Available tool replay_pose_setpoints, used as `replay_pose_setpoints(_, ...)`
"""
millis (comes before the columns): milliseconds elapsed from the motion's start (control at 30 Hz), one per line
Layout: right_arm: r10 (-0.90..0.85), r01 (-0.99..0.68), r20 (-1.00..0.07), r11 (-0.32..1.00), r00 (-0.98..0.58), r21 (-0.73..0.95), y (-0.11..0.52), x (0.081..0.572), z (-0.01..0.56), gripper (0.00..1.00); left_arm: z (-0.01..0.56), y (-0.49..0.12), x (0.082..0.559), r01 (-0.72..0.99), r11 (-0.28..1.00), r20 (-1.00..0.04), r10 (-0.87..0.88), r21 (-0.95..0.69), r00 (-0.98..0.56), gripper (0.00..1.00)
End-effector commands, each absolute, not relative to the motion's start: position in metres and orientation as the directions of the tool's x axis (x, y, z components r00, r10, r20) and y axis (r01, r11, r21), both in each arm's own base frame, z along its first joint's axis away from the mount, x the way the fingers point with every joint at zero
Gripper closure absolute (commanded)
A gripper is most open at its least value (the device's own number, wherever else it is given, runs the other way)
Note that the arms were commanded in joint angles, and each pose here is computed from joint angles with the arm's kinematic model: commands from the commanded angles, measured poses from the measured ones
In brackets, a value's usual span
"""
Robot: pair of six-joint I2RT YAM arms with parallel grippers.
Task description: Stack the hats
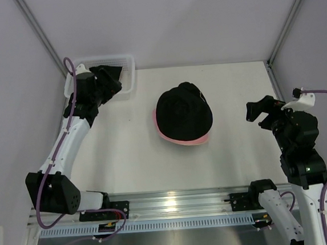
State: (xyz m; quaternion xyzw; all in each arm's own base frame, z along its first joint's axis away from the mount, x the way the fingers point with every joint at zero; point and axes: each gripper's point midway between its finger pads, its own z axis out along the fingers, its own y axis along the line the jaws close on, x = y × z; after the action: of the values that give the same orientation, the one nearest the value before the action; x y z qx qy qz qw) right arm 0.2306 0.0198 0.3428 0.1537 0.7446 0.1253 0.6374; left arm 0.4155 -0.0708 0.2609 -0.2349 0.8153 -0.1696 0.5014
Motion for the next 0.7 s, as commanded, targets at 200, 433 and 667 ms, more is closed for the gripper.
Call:
replay_pose_setpoints(200, 0.379, 0.046, -0.914, 0.925, -0.146, 0.376, 0.024, 0.241, 0.330, 0.01, 0.251, -0.050, 0.418, -0.279, 0.867, -0.766, -0.496, -0.413, -0.409, 0.00)
replay_pose_setpoints(433, 0.382, 0.030, -0.907, 0.923, -0.179, 0.383, 0.030, 0.248, 0.315, 0.01, 0.246, -0.052, 0.435, -0.261, 0.851, -0.761, -0.525, -0.456, -0.381, 0.00)
replay_pose_setpoints(667, 0.382, 0.022, -0.902, 0.922, -0.199, 0.386, 0.033, 0.253, 0.301, 0.01, 0.244, -0.039, 0.450, -0.307, 0.855, -0.788, -0.509, -0.417, -0.347, 0.01)
